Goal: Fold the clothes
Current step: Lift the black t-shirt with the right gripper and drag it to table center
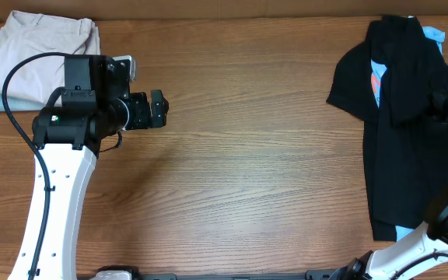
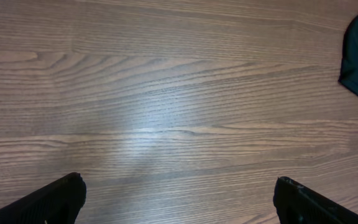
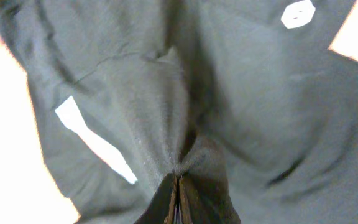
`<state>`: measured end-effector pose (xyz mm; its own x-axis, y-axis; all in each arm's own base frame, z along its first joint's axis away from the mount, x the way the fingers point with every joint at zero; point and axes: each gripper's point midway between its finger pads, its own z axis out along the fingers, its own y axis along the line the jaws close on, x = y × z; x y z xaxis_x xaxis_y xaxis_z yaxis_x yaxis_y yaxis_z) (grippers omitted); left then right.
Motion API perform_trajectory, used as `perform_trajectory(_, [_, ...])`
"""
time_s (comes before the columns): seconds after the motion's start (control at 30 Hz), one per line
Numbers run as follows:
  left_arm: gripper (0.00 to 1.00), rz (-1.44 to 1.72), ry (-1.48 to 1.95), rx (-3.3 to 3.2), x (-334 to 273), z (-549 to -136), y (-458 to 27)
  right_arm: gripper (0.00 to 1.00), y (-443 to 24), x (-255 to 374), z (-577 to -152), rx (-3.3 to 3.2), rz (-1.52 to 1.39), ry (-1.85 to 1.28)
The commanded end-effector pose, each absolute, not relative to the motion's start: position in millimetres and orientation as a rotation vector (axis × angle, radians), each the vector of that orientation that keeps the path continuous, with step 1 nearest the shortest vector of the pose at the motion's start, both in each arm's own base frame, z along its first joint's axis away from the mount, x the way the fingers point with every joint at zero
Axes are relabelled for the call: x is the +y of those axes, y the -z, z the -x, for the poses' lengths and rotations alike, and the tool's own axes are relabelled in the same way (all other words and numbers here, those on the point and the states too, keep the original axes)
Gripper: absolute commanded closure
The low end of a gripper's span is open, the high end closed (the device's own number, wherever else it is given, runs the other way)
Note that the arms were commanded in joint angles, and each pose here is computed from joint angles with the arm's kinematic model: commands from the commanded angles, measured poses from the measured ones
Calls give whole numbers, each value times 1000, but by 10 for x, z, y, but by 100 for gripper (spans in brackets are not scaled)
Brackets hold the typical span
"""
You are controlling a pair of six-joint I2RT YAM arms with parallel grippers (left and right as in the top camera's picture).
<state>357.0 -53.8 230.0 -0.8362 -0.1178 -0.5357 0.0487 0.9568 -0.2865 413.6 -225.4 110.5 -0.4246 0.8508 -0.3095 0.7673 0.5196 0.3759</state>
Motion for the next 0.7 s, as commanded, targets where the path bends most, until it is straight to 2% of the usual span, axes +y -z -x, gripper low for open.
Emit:
perform_trajectory(0.0, [1,22,378,2510,-524,-3629,-2353,96,-1541,-1888,-4300,2320,-1068,-412])
perform_trajectory(0.1, [1,18,377,2486,-524,-3675,-2395,96,-1729,-1505,-4334,2369,-890,-489])
perform_trajectory(0.4, [3,117,290,2380,-178,-3866,-2652,96,-2382,325,-4171,2483,-310,-635])
perform_trajectory(0.5, [3,182,249,2352,58,-3894,-2740,96,-2462,1087,-3979,2522,-90,-715])
perform_trajectory(0.67, [3,300,196,2313,472,-3883,-2839,96,-2443,2259,-3429,2581,292,-837])
